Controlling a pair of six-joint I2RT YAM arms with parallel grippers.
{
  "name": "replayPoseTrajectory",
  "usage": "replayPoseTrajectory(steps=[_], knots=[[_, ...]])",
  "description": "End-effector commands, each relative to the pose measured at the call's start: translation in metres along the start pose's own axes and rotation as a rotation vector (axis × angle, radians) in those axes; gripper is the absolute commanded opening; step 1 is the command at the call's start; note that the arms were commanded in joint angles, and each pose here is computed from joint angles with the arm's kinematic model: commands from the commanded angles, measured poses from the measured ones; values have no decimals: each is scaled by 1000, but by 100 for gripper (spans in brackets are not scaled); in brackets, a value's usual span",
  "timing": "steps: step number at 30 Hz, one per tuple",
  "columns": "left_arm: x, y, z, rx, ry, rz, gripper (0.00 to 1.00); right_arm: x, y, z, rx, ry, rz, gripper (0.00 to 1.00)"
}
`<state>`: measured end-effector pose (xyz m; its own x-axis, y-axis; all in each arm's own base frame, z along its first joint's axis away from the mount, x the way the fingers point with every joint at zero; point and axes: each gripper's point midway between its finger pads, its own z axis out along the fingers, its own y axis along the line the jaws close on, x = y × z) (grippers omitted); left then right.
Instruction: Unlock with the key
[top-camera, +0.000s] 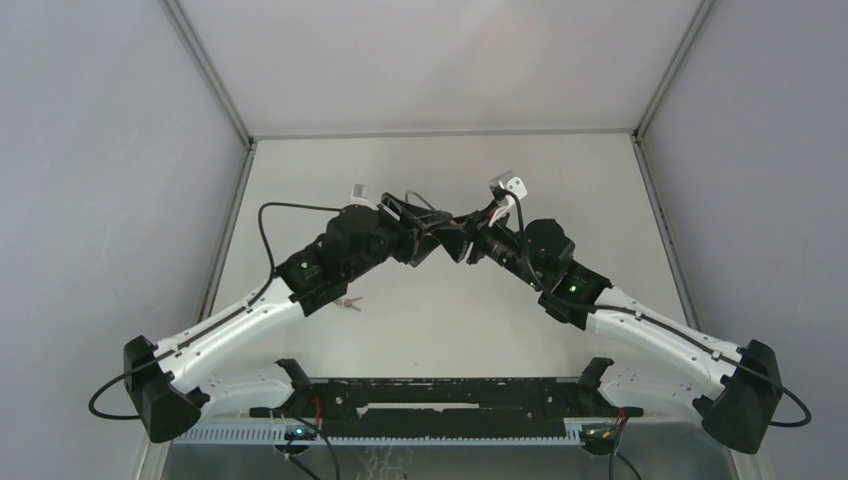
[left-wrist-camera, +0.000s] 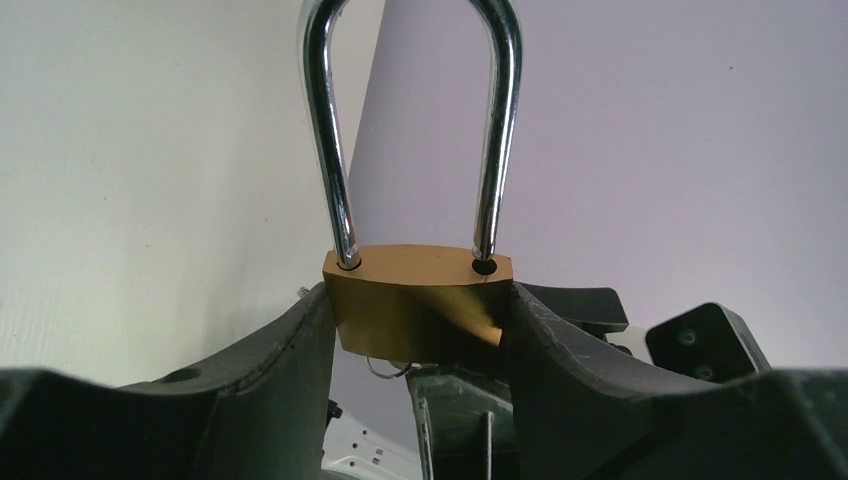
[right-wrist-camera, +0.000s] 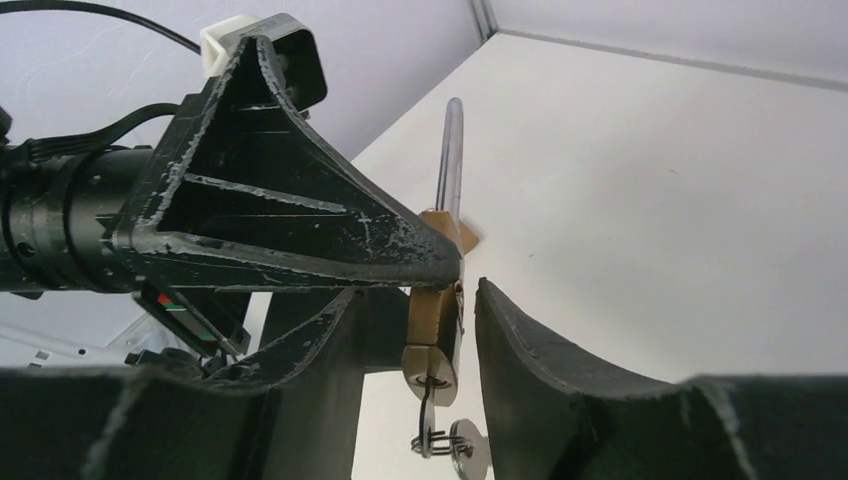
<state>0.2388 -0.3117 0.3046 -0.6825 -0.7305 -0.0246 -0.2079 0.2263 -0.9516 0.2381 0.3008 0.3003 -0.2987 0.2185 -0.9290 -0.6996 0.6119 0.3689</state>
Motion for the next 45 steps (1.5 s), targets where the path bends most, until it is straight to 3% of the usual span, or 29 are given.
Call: replayPoseTrajectory(steps=[1, 10, 16, 18, 21, 25, 29, 36, 45], knots=[[-4, -87, -35, 257, -1, -67, 0, -24, 4, 7, 1, -102, 0, 47], [-4, -88, -39, 265, 4, -69, 0, -24, 1, 17, 14, -123, 13, 27], [-3, -85, -38, 278, 8, -59, 0, -23, 3, 14, 8, -114, 30, 0], [-2, -85, -39, 292, 8, -39, 4, -23, 6, 11, -3, -107, 33, 0], [-3, -84, -41, 318, 0, 13, 30, -28, 11, 3, -31, -108, 34, 0], [-6, -78, -47, 372, -30, 86, 77, -39, 17, -11, -71, -116, 79, 0], [-10, -67, -53, 416, -64, 153, 91, -47, 19, -25, -101, -115, 129, 0], [-14, -55, -74, 562, -120, 294, 90, -59, 36, -47, -196, -114, 181, 0], [-16, -26, -90, 603, -155, 403, 75, -70, 56, -79, -308, -95, 248, 0]])
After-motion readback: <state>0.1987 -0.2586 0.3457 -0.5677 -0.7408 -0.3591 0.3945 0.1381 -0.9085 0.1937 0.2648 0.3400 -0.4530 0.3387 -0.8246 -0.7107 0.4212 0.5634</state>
